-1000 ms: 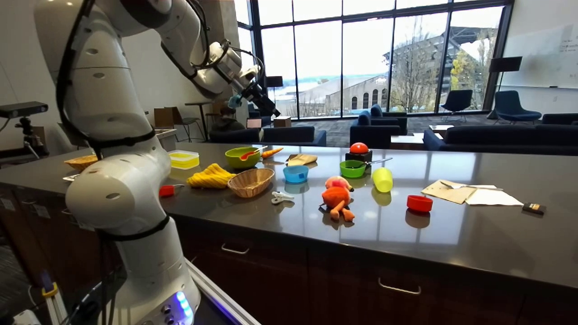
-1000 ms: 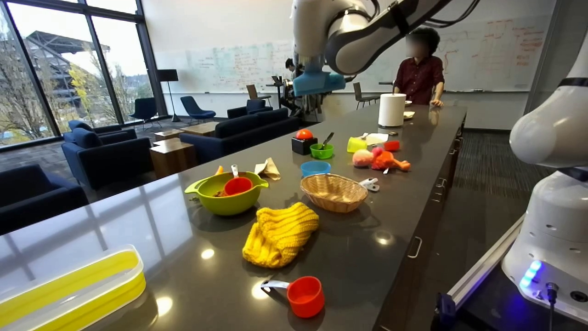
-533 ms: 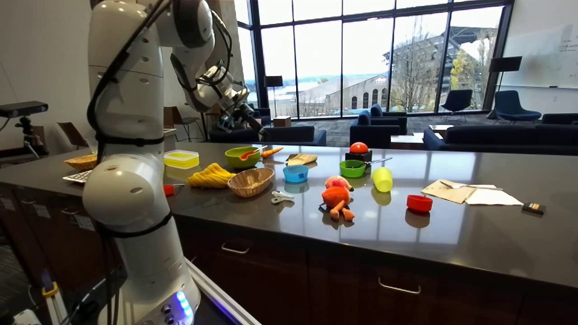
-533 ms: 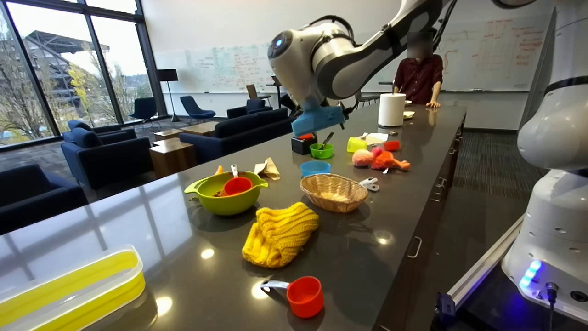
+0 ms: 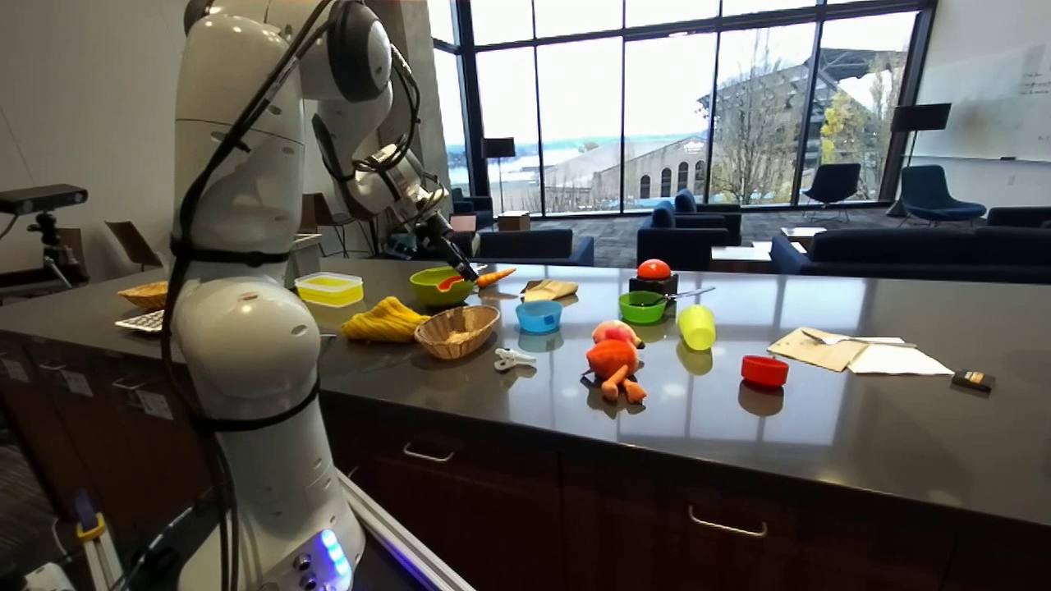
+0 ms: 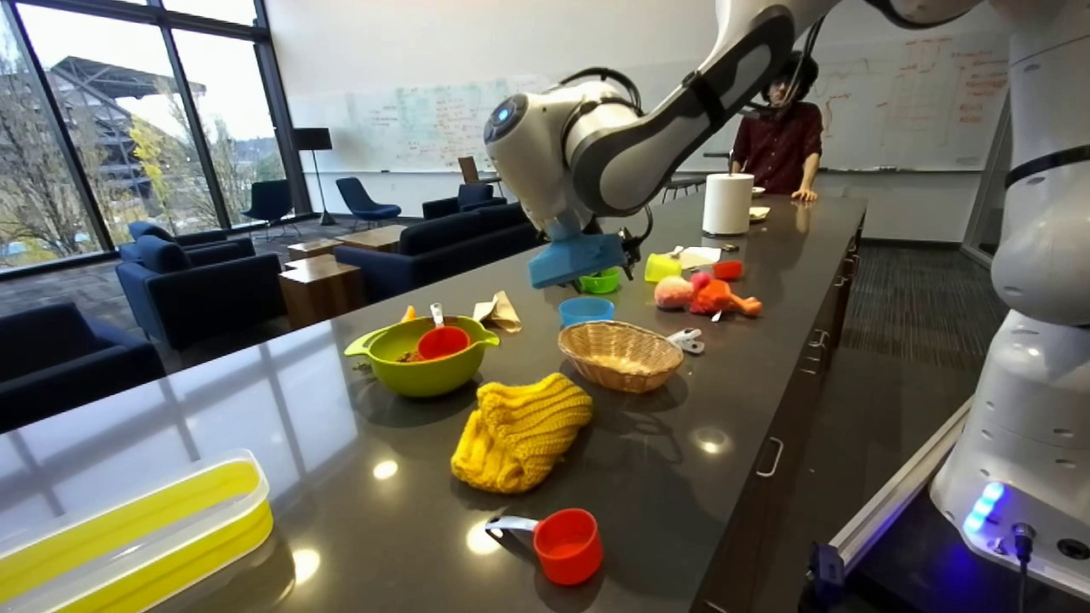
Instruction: Move the basket to the left then put the blue bowl in the basket.
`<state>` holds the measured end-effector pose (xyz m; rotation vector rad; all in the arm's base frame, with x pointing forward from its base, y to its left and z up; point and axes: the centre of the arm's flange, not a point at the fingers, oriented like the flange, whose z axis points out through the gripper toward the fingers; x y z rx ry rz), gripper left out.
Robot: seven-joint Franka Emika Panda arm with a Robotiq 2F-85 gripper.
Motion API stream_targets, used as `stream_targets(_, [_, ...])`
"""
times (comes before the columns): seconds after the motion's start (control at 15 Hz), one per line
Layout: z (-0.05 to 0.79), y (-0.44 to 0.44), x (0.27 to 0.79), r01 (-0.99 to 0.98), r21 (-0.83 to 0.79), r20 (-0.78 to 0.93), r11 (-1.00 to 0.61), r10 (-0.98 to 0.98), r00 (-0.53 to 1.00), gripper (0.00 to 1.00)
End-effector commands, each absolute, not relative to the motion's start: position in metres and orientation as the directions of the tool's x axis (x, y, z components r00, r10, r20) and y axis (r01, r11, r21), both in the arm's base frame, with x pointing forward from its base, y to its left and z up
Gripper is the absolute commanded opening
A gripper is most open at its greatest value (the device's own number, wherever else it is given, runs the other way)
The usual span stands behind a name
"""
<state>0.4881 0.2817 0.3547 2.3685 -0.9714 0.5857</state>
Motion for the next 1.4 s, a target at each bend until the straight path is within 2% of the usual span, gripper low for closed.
stream_targets(0.0, [0.311,0.234,0.47,-0.793,0.265,0.546,-0.548,-0.592,0.592,1.0])
stream_targets(0.2, [0.279,0.186,0.462,-0.882,0.244,0.575,-0.402,-0.672,0.466,0.97])
stream_targets(0.53, [0.249,0.149,0.45,-0.965,0.205,0.524,-0.163,-0.815,0.249,1.0])
stream_targets(1.0, [0.245,0.18,0.468,-0.977,0.058,0.302,-0.205,-0.929,0.213,1.0])
stream_targets(1.33, [0.272,0.171,0.478,-0.98,0.053,0.493,-0.19,-0.849,0.191,1.0])
